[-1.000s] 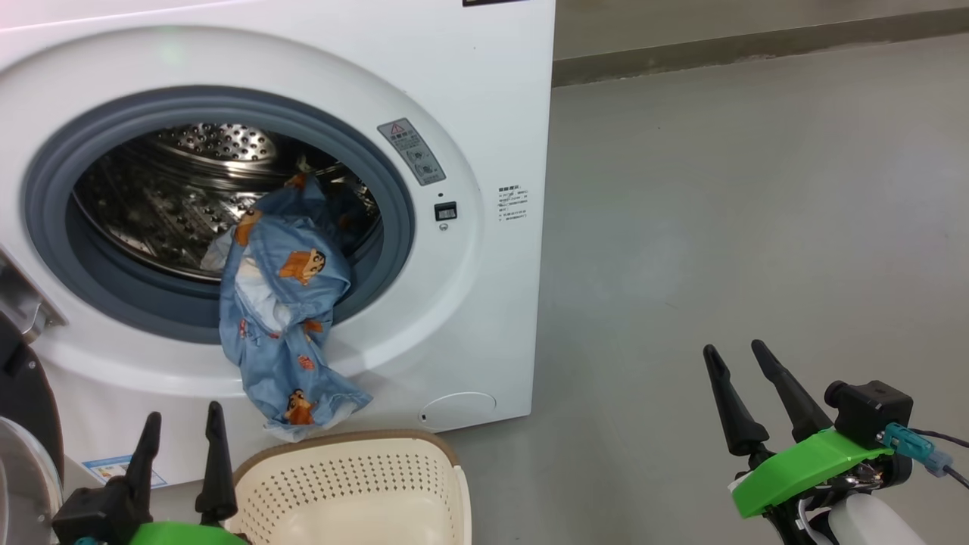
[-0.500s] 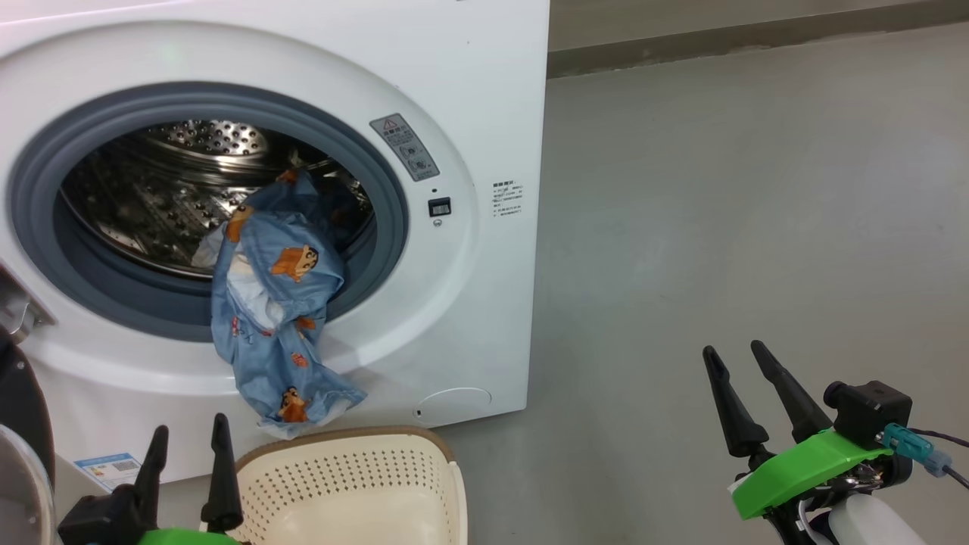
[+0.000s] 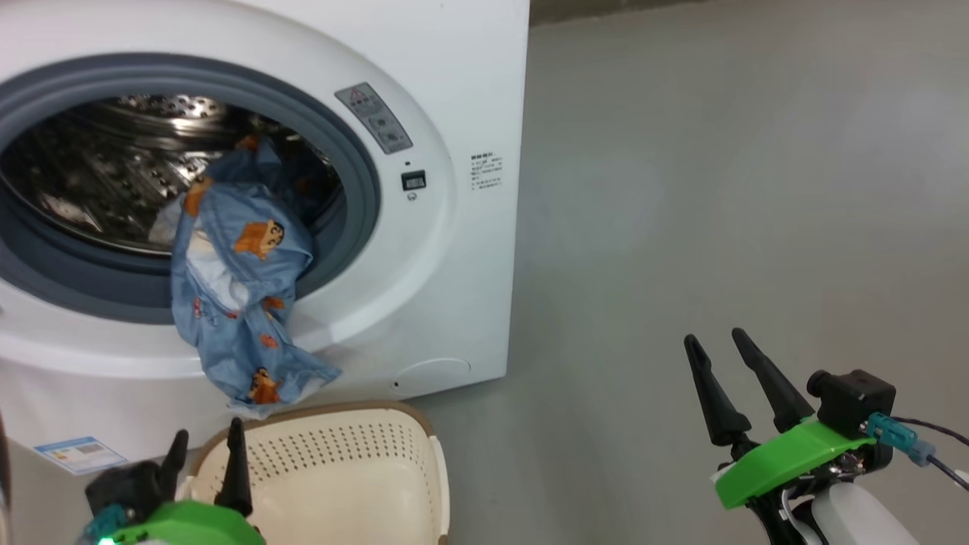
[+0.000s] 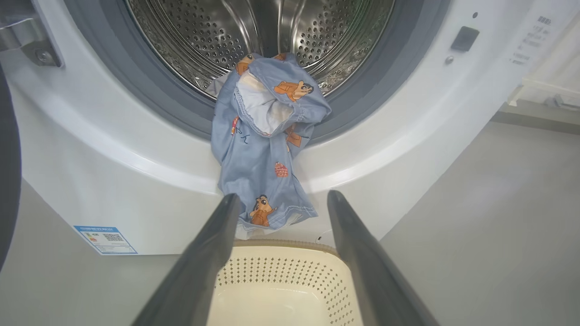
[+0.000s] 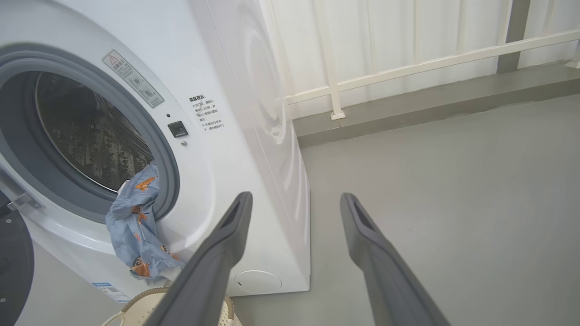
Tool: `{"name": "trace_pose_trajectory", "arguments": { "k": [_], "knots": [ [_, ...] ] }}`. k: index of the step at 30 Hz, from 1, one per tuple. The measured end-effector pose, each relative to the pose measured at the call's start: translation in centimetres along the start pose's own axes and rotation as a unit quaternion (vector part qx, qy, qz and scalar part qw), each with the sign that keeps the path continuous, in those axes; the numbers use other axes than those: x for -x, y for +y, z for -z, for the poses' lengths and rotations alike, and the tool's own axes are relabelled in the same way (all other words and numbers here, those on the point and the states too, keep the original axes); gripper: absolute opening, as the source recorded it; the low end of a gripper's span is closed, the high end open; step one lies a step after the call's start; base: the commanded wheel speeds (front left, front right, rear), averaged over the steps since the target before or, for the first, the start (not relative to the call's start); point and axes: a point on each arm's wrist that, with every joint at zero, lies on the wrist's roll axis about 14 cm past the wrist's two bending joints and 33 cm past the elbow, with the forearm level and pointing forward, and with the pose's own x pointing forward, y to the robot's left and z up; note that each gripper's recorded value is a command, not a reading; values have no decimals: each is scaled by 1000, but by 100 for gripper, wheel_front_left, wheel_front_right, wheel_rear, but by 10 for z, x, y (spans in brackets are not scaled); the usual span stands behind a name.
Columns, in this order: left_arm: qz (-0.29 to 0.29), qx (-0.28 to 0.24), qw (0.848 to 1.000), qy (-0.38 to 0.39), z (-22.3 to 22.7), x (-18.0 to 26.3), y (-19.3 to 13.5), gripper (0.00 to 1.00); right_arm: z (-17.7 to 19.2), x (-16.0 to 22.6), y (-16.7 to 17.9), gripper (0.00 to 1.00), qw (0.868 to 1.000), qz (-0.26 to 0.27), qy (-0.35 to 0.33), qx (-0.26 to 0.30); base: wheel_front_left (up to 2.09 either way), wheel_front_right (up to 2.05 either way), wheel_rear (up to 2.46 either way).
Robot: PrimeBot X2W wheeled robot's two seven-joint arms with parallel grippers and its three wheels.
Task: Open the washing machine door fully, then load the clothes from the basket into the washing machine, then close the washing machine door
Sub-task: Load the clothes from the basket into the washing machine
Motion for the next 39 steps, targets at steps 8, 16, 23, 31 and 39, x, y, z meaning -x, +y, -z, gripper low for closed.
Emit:
{"name": "trace_pose_trajectory", "arguments": {
  "k": [8, 16, 23, 31, 39],
  "knots": [
    [-2, -5, 998, 60, 22, -45, 11, 100, 11, -11, -11, 100, 1000, 21, 12, 2, 0, 0, 0],
    [-21, -8, 993, 117, 47, -102, 32, 100, 28, -36, -19, 100, 999, 33, 31, 10, 0, 0, 0],
    [-37, -13, 988, 148, 65, -133, 51, 100, 46, -39, -34, 100, 997, 61, 51, 12, 0, 0, 0],
    [-36, -3, 985, 169, 82, -165, 50, 100, 56, -42, -48, 100, 994, 82, 63, 19, 0, 0, 0],
    [-40, 24, 984, 172, 90, -184, 46, 100, 62, -38, -59, 100, 992, 103, 71, 21, 0, 0, 0]
  ]
}}
